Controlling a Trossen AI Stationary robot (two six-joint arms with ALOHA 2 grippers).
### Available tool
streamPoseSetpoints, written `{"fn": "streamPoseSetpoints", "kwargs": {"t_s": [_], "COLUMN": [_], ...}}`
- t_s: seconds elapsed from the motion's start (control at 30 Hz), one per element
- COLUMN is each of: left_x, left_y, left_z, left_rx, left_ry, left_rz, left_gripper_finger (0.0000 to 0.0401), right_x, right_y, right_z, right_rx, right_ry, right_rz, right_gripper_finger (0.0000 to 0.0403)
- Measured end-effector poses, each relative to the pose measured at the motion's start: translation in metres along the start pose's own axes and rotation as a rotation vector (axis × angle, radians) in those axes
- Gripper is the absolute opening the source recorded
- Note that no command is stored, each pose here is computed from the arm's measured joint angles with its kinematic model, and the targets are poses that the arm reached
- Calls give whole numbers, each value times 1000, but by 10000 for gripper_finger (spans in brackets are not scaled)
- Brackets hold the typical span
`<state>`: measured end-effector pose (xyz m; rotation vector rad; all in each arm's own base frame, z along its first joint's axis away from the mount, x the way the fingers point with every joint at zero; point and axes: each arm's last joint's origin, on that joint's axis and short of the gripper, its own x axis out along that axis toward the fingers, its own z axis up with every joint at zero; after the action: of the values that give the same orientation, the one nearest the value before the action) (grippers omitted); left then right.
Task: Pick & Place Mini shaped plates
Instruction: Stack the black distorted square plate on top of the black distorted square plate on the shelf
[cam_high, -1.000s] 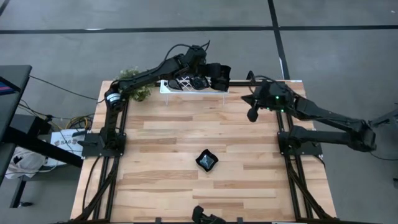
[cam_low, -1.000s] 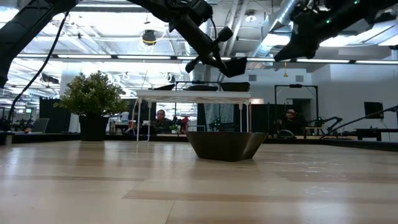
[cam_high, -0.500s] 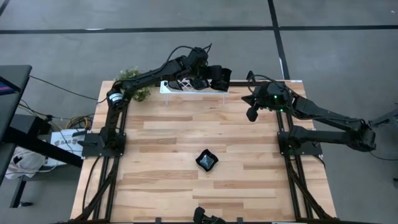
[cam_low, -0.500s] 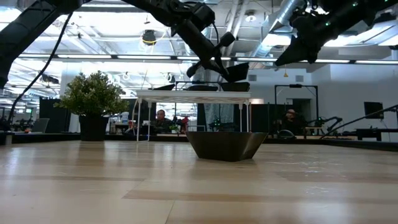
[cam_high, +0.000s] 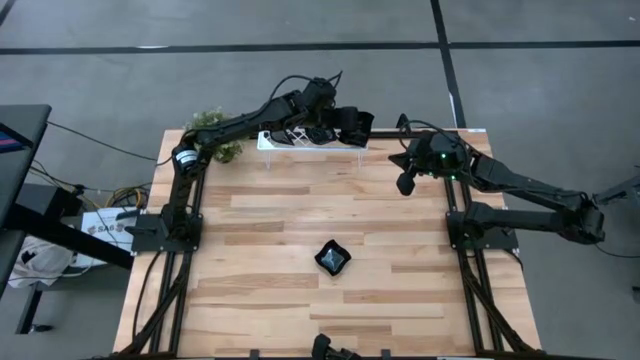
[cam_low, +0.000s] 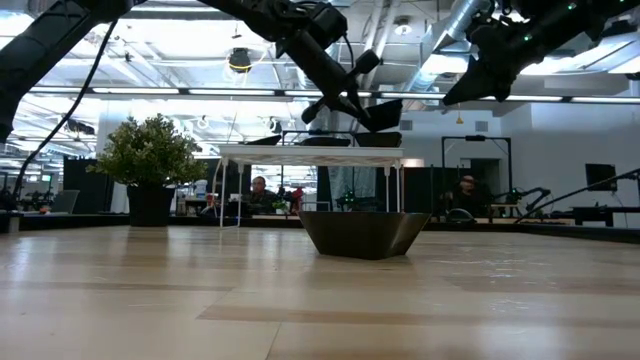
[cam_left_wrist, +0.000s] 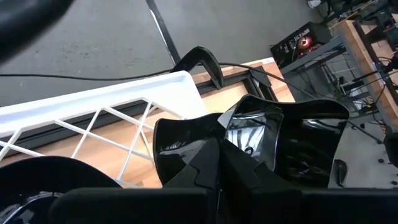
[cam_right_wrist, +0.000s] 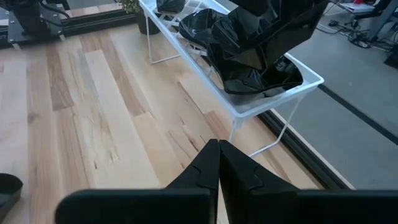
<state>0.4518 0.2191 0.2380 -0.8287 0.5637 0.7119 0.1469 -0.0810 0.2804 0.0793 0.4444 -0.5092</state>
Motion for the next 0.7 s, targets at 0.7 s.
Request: {"fn": "streamPoseSetpoints", "kwargs": {"t_s": [0.7], "left_x": [0], "left_y": [-2], "left_z": [-2], "left_rx": [61], "left_ry": [4], "left_rz": [-2], "left_gripper_finger": [83], "right_x": [0], "right_y": [0], "right_z": [0], "right_rx": [0], "right_ry": [0], "right_rz": [0], "right_gripper_finger": [1]}}
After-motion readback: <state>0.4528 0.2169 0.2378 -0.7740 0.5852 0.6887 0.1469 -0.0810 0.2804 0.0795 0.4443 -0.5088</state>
